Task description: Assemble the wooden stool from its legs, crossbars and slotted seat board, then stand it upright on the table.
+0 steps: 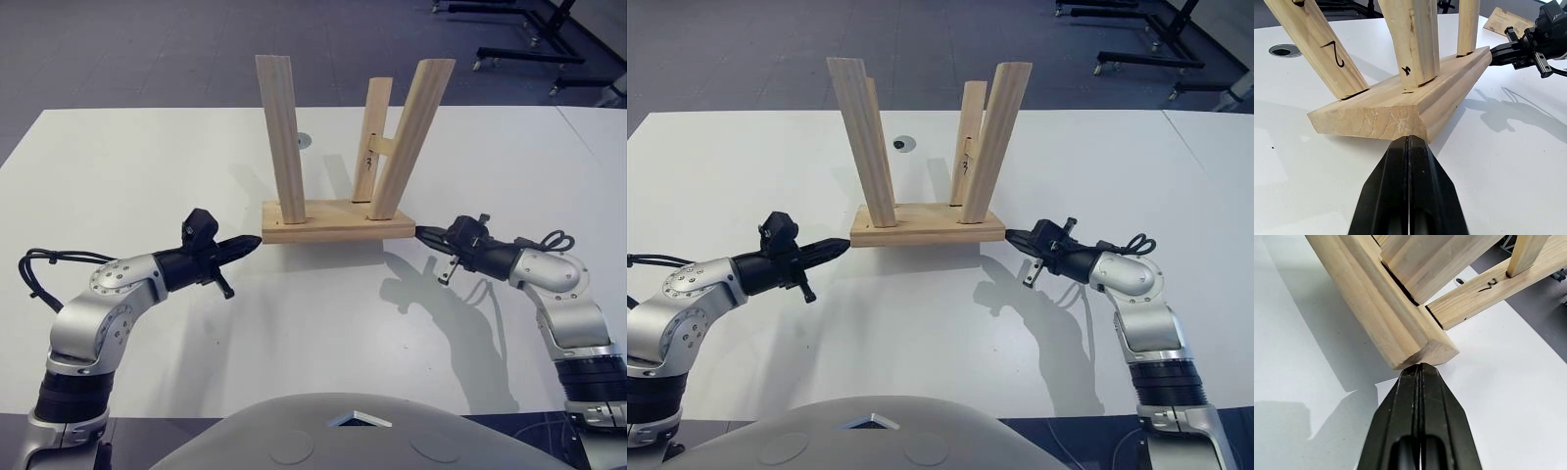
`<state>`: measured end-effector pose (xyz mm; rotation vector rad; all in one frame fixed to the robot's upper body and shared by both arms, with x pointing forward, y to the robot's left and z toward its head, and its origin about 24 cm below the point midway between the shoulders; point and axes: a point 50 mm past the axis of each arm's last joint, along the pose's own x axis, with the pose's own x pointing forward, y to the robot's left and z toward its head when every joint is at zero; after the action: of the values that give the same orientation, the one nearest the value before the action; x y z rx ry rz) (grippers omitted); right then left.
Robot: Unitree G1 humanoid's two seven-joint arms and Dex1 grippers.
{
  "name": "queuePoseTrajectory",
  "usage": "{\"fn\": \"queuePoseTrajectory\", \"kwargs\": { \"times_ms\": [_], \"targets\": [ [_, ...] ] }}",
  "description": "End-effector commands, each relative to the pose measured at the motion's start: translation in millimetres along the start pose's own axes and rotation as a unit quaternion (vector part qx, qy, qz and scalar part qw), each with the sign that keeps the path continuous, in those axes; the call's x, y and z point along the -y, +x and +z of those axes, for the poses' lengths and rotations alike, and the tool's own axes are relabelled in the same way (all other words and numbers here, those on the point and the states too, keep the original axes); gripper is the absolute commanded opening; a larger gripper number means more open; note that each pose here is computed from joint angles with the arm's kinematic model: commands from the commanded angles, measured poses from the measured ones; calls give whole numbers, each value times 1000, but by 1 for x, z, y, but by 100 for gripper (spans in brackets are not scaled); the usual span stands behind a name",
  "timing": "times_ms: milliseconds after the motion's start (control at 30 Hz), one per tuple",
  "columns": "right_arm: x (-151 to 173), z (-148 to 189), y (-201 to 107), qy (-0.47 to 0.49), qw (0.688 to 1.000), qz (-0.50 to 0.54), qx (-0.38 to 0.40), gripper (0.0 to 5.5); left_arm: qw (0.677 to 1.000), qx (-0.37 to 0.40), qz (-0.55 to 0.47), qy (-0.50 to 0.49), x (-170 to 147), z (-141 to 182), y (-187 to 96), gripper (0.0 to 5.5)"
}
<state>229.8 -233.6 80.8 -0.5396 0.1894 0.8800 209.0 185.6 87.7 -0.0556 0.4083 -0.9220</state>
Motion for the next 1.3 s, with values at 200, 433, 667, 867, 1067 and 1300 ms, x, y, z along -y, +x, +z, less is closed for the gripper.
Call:
{"fn": "queuePoseTrajectory", "kwargs": {
  "times_ms": [200,433,667,867,1067,1300],
  "targets": [
    [17,48,-17,-75,996,40,39,1,998,22,-62,9,15,12,-5,0],
    [16,66,-33,-111,991,79,14,1,997,24,-72,8,16,19,-17,0],
    [2,86,-55,-102,983,153,-9,1,994,-13,-104,15,27,17,-32,0],
    [-5,75,-60,-76,985,149,-30,1,992,-19,-125,20,36,20,-44,0],
    [0,31,-62,6,995,99,-27,20,991,-80,-72,80,15,7,-53,0],
    [-13,-11,-41,70,991,116,7,142,990,-100,-10,103,-21,-33,-36,60]
  ]
}}
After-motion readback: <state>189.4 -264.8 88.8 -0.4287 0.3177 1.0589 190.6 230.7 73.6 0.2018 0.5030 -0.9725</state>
